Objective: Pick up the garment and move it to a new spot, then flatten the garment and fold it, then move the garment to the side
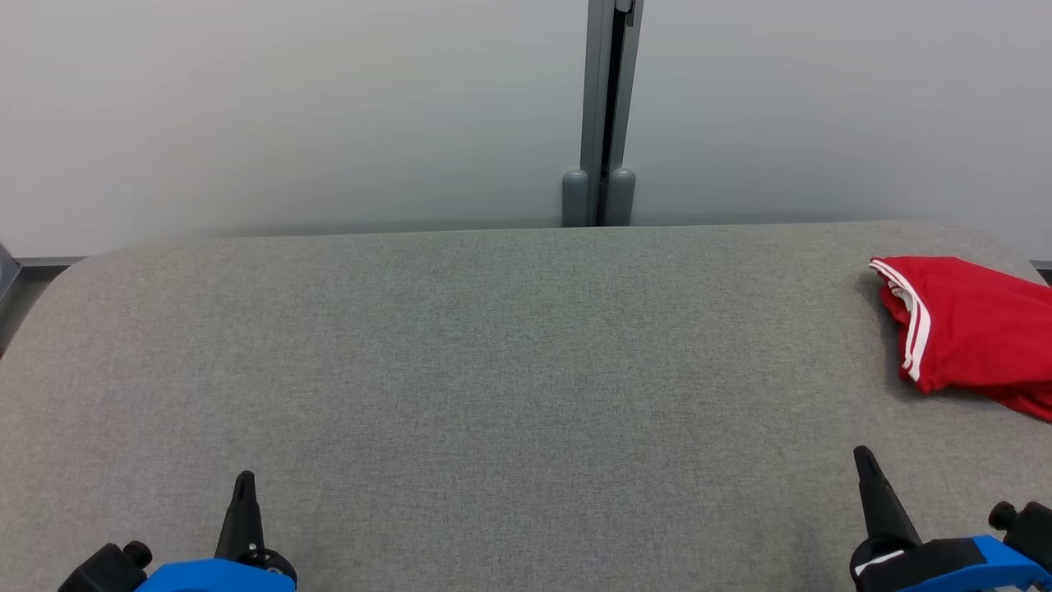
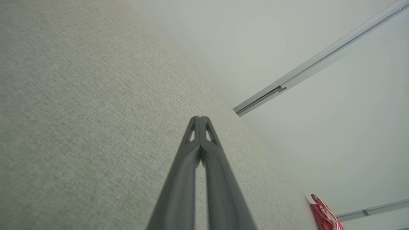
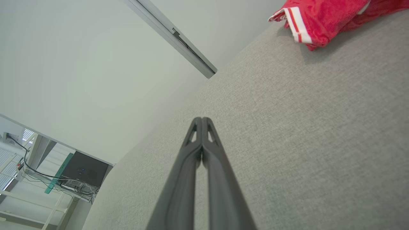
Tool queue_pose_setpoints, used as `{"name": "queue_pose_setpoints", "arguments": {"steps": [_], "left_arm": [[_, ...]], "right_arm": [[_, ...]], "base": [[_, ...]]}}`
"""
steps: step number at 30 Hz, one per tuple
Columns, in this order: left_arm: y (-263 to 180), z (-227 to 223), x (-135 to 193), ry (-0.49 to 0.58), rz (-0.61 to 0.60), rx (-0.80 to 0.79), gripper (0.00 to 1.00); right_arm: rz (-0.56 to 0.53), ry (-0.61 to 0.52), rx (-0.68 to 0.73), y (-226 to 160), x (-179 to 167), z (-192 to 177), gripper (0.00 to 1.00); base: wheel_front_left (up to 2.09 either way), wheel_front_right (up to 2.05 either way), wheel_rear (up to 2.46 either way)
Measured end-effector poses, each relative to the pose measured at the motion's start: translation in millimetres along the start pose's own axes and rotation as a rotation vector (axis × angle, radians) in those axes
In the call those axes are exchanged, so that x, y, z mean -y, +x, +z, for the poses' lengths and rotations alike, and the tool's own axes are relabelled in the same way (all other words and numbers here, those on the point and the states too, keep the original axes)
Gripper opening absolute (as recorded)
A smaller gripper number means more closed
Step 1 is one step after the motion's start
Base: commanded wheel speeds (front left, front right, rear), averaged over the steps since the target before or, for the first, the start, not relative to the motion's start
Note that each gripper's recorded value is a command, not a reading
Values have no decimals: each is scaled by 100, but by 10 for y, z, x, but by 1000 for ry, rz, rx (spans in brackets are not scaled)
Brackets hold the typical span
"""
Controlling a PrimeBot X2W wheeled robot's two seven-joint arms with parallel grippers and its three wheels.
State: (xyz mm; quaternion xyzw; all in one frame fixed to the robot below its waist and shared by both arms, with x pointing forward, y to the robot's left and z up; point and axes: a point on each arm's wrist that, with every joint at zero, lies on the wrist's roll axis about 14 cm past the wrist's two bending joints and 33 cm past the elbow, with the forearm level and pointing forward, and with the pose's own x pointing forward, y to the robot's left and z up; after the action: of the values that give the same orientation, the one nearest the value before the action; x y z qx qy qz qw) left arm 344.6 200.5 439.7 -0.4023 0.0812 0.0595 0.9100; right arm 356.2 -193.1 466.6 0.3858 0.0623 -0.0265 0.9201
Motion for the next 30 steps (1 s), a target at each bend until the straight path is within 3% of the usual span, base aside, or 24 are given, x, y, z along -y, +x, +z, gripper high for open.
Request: {"name": "queue_pose_setpoints", "arguments": {"steps": [30], "left_arm": [[152,191,220,-323,-57,22,0]], "right_arm": [[37,341,26,123,-106,135,0]], "base": [[0,0,0]]}}
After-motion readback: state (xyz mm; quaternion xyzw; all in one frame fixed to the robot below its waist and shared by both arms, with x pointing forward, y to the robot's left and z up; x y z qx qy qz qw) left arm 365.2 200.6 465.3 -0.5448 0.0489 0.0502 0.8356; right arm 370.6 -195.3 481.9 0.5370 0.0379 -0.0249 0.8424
